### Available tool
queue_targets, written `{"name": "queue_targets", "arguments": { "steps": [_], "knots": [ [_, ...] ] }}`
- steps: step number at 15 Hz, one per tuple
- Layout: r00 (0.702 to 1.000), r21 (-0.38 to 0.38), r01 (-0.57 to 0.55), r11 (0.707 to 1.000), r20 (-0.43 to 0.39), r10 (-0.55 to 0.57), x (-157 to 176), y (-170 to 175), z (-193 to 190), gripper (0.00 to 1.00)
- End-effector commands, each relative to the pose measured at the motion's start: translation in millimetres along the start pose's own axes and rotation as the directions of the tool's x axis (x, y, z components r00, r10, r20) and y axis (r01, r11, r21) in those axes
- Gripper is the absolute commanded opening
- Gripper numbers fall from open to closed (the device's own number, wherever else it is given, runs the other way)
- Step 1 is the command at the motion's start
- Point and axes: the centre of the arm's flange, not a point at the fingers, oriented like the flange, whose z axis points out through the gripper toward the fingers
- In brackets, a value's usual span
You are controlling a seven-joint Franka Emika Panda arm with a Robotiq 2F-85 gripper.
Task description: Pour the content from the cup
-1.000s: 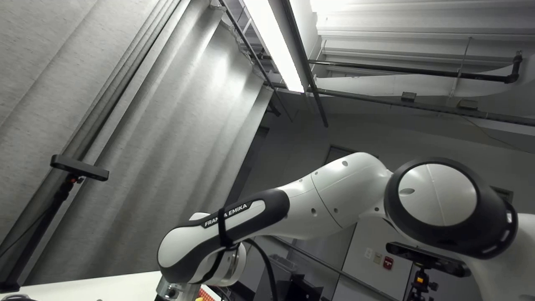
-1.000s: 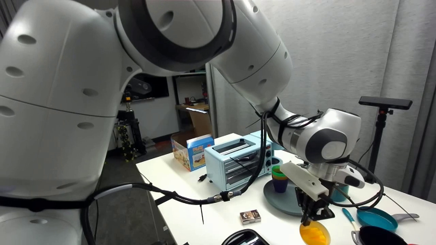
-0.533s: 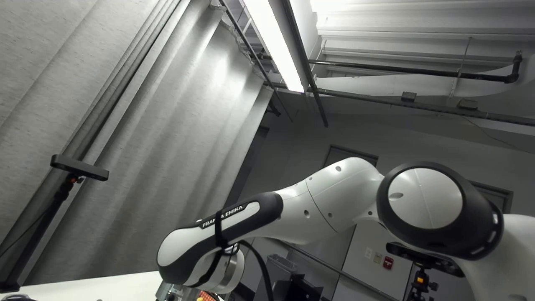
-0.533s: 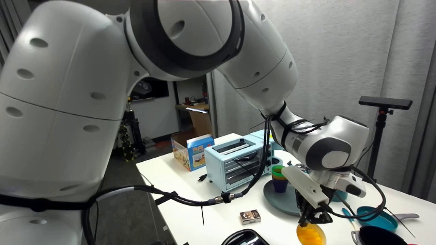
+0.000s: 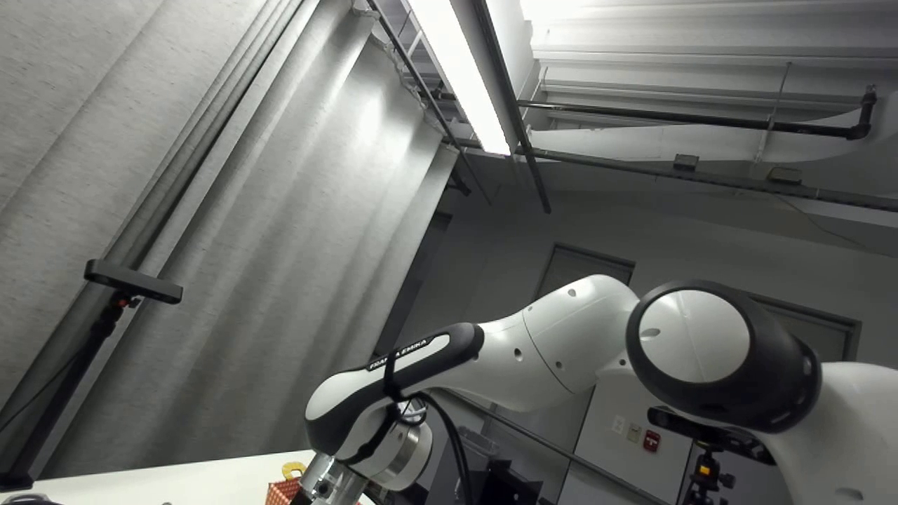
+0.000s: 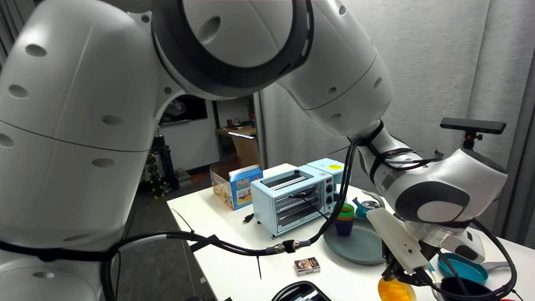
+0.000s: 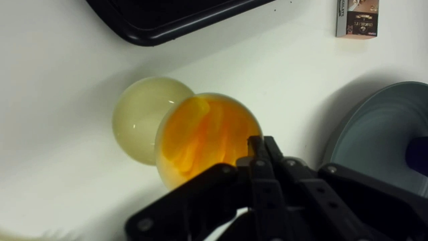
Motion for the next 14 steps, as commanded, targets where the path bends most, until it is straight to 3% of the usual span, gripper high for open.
{"name": "queue_targets", "arguments": {
  "steps": [1, 14],
  "knots": [
    [1.000, 0.099, 0.011, 0.995, 0.014, -0.012, 11.6, 6.4, 2.2, 0.01],
    [0.998, 0.262, -0.030, 0.965, 0.066, 0.014, 20.1, 36.5, 13.6, 0.01]
  ]
}}
